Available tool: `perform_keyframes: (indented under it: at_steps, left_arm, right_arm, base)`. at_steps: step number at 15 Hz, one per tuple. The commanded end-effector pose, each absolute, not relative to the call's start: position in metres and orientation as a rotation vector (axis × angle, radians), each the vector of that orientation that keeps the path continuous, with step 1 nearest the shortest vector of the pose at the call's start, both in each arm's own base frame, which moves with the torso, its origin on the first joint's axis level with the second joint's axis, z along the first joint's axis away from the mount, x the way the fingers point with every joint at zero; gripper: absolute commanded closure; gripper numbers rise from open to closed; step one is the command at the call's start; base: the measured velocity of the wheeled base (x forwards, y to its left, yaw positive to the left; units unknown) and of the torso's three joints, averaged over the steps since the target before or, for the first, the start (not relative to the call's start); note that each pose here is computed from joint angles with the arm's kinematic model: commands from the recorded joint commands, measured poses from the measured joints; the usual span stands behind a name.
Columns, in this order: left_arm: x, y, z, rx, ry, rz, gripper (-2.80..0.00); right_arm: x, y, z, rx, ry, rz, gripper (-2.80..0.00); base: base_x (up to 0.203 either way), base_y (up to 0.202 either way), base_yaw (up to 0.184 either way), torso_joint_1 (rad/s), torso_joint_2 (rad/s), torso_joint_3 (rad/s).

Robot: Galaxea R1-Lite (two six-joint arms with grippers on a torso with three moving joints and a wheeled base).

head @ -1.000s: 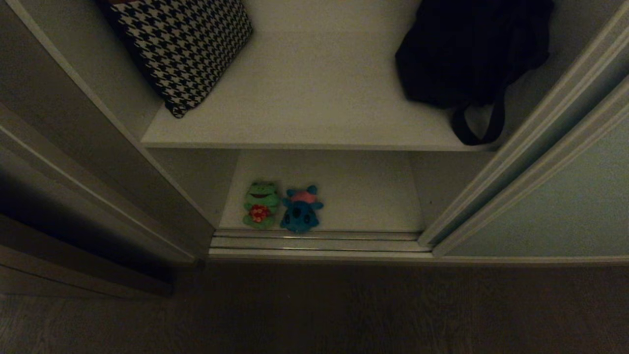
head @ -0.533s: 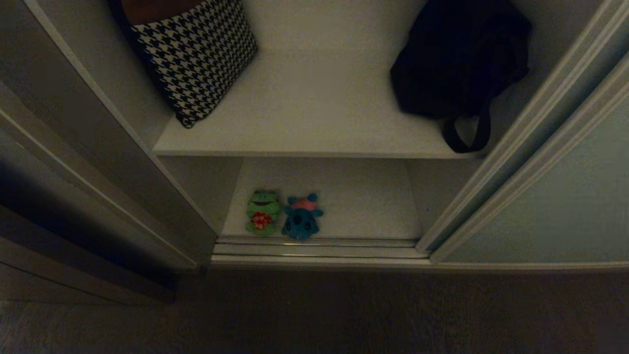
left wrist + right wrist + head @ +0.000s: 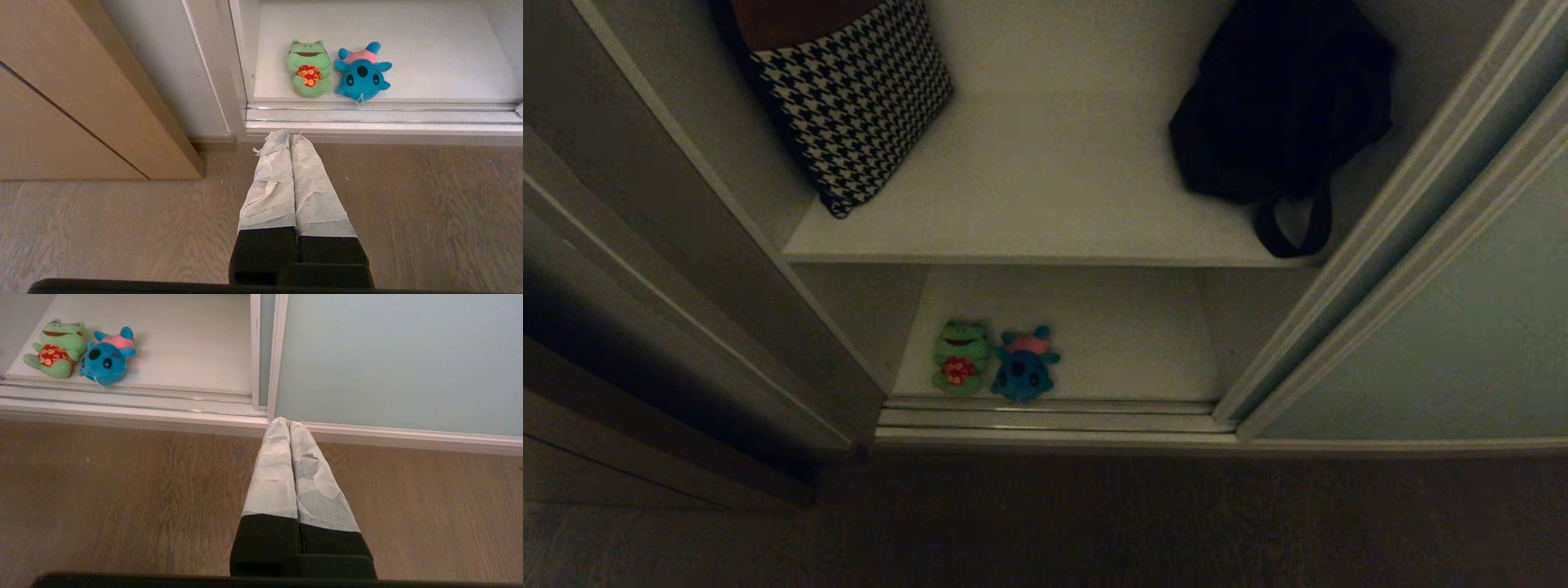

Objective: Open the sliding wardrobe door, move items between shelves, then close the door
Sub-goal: Close the door

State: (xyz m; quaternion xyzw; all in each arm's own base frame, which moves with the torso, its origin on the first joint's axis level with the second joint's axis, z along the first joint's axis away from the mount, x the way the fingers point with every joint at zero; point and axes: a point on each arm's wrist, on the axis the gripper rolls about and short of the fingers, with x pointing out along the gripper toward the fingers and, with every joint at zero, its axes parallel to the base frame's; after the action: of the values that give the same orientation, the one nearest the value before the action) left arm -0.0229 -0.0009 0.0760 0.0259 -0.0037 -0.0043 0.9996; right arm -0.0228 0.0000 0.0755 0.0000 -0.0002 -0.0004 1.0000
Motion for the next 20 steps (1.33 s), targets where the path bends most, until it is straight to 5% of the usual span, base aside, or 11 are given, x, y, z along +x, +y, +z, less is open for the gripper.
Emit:
perform_keyframes:
  at_steps: [1,8,16,20]
  left_arm:
    - [-0.023,-0.001,0.076,0.052,-0.003,-0.009,0.00]
    - [-0.023,-0.001,0.076,0.052,-0.003,-0.008,0.00]
    - [-0.023,-0.001,0.076,0.052,-0.003,-0.009,0.00]
    - [-0.023,-0.001,0.076,0.052,-0.003,-0.009,0.00]
  right_arm:
    - [-0.023,0.000,0.075,0.000,0.000,-0.001,0.00]
    - [-0.024,0.000,0.079,-0.002,-0.009,-0.005,0.00]
    - [-0.091,-0.003,0.229,0.001,0.023,0.018,0.00]
    - [-0.078,-0.011,0.284,0.105,0.105,0.135,0.00]
  base:
    - [0.000,0.000,0.000,0.000,0.00,0.000]
    - [0.000,0.000,0.000,0.000,0.00,0.000]
    - [0.000,0.000,0.000,0.000,0.00,0.000]
    - [0.000,0.000,0.000,0.000,0.00,0.000]
